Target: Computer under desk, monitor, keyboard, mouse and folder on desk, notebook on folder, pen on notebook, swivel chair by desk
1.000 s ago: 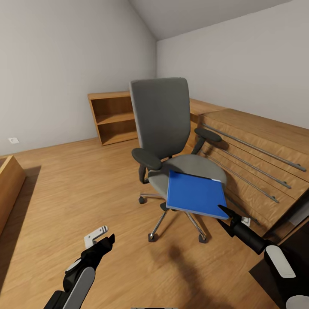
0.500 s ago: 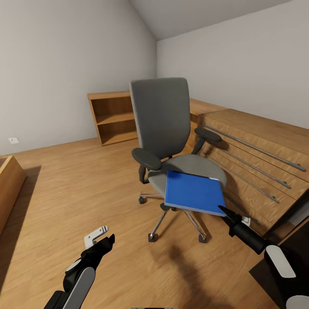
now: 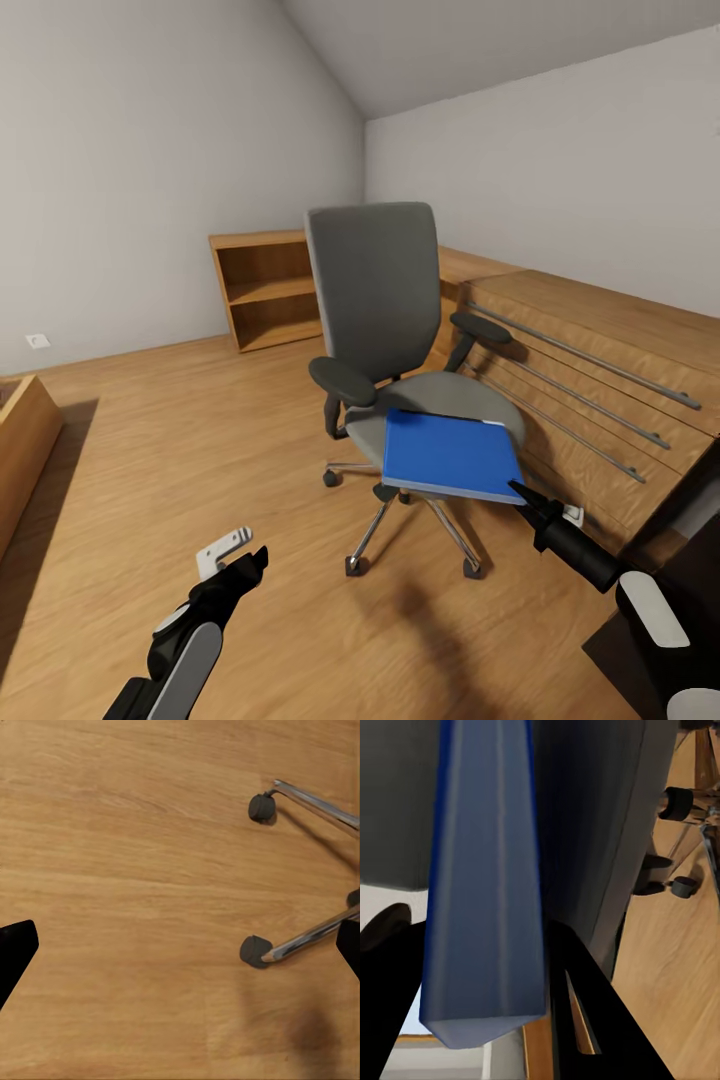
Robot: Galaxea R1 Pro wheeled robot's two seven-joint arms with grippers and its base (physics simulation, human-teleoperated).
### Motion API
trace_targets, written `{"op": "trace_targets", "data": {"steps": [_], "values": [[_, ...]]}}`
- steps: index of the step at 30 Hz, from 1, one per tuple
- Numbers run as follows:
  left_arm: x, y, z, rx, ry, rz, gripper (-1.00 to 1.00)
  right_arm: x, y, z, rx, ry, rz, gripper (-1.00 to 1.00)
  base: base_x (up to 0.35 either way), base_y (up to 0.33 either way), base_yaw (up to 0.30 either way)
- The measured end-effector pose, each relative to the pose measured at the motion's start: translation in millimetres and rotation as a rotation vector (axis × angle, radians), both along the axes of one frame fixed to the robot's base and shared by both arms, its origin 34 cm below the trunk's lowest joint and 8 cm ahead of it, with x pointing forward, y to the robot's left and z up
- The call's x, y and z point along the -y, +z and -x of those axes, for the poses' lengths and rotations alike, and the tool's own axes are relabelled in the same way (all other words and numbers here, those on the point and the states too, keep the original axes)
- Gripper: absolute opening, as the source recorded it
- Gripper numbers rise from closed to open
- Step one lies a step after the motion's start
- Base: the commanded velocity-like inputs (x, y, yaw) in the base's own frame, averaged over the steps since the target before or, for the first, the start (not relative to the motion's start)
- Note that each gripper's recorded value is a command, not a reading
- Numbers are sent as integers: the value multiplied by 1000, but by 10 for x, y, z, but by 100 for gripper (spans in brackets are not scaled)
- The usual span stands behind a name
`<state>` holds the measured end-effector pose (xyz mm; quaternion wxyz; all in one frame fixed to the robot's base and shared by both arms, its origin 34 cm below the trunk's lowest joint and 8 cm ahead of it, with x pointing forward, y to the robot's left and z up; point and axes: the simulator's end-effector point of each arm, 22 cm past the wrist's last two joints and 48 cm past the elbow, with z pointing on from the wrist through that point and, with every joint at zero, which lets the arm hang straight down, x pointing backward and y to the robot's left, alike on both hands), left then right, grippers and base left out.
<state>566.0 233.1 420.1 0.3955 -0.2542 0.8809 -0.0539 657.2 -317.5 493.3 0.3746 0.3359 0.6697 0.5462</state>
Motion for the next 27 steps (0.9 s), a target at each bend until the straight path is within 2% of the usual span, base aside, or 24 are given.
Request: {"op": "trace_targets", "data": {"steps": [12, 17, 20, 27], "values": [[35, 92, 34, 10, -8, -10, 100, 43, 296, -30, 63, -24, 26, -100, 0, 0, 0], [56, -33, 116, -22, -19, -22, 100, 53, 442, -42, 94, -31, 39, -100, 0, 0, 0], [89, -69, 151, -32, -31, -29, 100, 93, 536, -68, 123, -54, 60, -100, 0, 0, 0], [94, 32, 145, -13, -34, -35, 100, 147, 730, -88, 170, -85, 85, -100, 0, 0, 0]]}}
